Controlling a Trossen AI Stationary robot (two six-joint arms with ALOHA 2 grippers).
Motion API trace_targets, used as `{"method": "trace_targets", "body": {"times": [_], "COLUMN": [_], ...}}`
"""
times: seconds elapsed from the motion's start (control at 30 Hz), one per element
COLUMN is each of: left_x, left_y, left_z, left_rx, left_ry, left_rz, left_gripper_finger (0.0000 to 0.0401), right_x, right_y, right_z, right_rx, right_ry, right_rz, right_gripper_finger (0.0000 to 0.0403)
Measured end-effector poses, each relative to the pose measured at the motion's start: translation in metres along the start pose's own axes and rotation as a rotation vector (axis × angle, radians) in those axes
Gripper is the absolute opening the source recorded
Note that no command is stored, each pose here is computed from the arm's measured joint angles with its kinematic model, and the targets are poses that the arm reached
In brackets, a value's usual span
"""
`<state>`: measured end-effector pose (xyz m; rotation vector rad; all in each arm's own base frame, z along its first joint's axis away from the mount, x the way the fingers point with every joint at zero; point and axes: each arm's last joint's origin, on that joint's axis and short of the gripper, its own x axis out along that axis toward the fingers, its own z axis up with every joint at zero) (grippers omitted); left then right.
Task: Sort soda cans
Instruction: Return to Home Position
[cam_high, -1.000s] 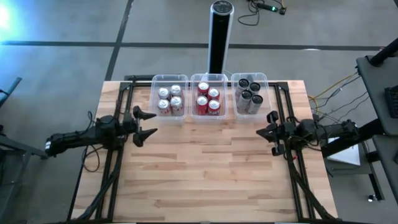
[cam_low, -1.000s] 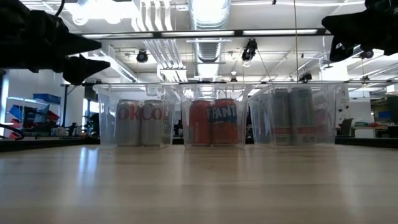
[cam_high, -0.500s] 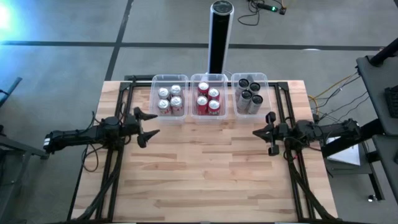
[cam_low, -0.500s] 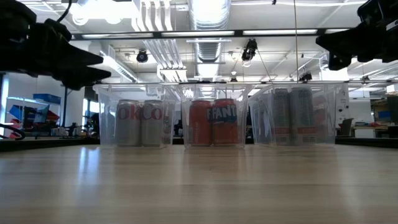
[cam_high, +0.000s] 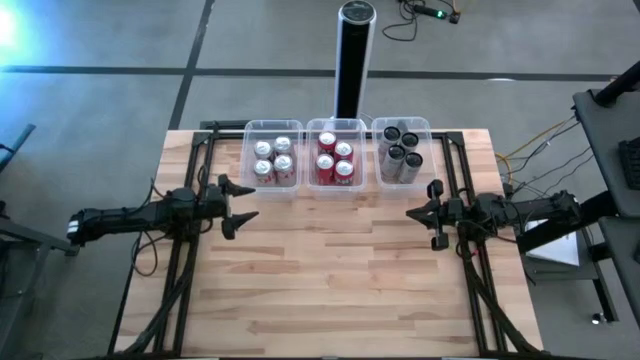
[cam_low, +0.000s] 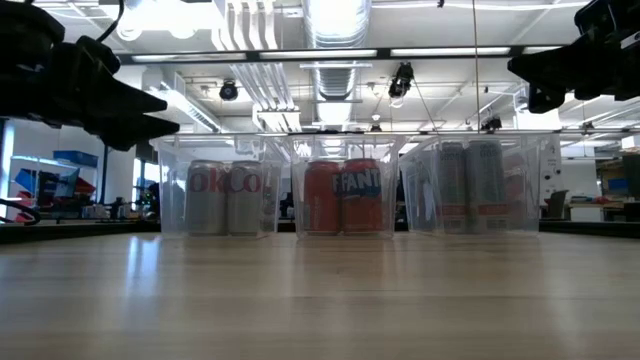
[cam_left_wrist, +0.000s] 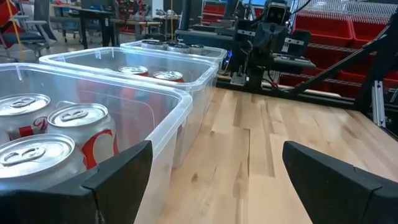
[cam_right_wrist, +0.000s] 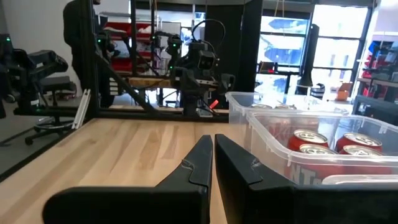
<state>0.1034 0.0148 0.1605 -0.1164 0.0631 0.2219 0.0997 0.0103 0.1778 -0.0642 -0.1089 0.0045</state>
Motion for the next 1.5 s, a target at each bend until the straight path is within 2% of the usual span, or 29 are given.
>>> {"method": "trace_targets", "body": {"times": [0.43,0.8,1.5], "left_x": [0.002,0.002,0.004], "left_y": [0.0,-0.001,-0.001], "left_z": [-0.001,0.01,0.009], "left_rx": [0.003,0.001,0.004], "left_ry": [0.033,0.018,0.04], "left_rz": [0.003,0.001,0.004], "left_gripper_finger": [0.0345,0.0345,0.0345], "right_x": [0.0,0.0,0.0], "right_y": [0.0,0.0,0.001], "right_z": [0.0,0.003,0.005], "right_rx": [0.0,0.001,0.003], "right_ry": [0.0,-0.007,-0.015], "right_rz": [0.001,0.0,0.009], "right_gripper_finger": [0.0013,0.0013,0.0013]}}
